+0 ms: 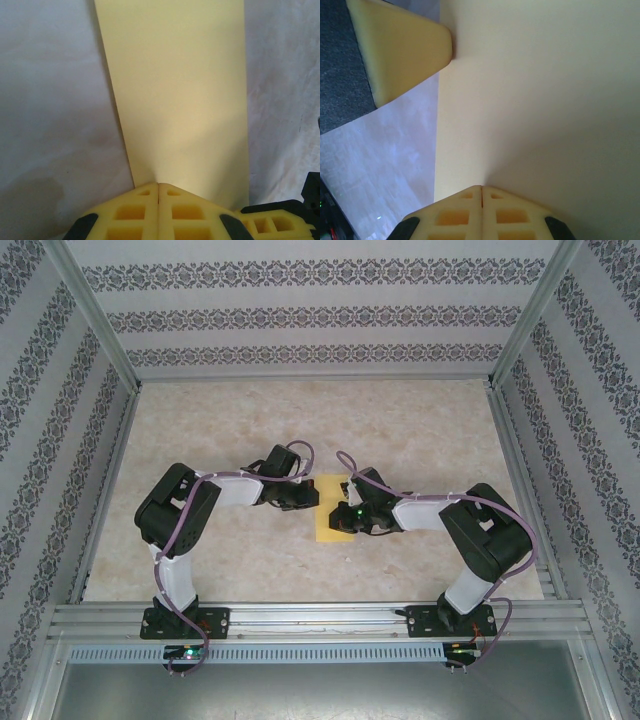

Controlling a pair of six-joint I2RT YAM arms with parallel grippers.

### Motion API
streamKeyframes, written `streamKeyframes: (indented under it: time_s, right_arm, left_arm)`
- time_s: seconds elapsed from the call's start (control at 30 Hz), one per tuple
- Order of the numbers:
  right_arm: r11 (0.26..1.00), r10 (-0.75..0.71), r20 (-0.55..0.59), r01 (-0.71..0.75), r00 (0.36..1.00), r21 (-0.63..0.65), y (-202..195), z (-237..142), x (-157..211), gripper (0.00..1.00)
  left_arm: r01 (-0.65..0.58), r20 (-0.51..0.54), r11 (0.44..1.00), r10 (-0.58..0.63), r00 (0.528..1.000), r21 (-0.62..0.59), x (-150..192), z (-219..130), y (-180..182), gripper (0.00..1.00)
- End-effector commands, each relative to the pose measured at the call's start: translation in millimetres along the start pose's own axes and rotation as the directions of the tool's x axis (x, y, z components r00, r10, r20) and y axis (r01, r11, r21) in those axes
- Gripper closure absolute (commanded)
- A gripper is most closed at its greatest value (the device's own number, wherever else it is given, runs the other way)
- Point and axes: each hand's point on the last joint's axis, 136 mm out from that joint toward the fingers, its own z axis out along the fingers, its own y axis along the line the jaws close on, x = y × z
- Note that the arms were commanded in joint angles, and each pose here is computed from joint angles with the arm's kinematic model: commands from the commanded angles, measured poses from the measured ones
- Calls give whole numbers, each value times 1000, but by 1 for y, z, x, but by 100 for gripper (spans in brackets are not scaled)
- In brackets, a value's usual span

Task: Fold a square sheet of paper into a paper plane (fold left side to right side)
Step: Hold the square sheet of paper at the center of the table, then fold the triangle a second time at the center of the table.

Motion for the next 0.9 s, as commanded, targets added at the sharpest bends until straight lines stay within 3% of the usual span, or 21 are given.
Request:
streamKeyframes:
  time_s: [0.0,0.17,0.57,0.87]
  right_arm:
    - [1000,19,-27,-20,999,-7,7,-11,3,92]
    - [999,12,24,-10,1000,-54,21,-36,-9,84]
    - [994,109,-4,-110,994,-23,-20,-56,16,65]
    - [988,150,-34,-151,988,-14,-30,-46,27,63]
  left_arm:
    - [-5,-41,997,2,999,-75,19,3,18,100]
    - [9,-48,995,-13,999,-95,29,3,25,100]
    - [20,-43,995,-24,999,-93,36,3,23,100]
    - [22,-43,995,-26,999,-94,37,4,22,100]
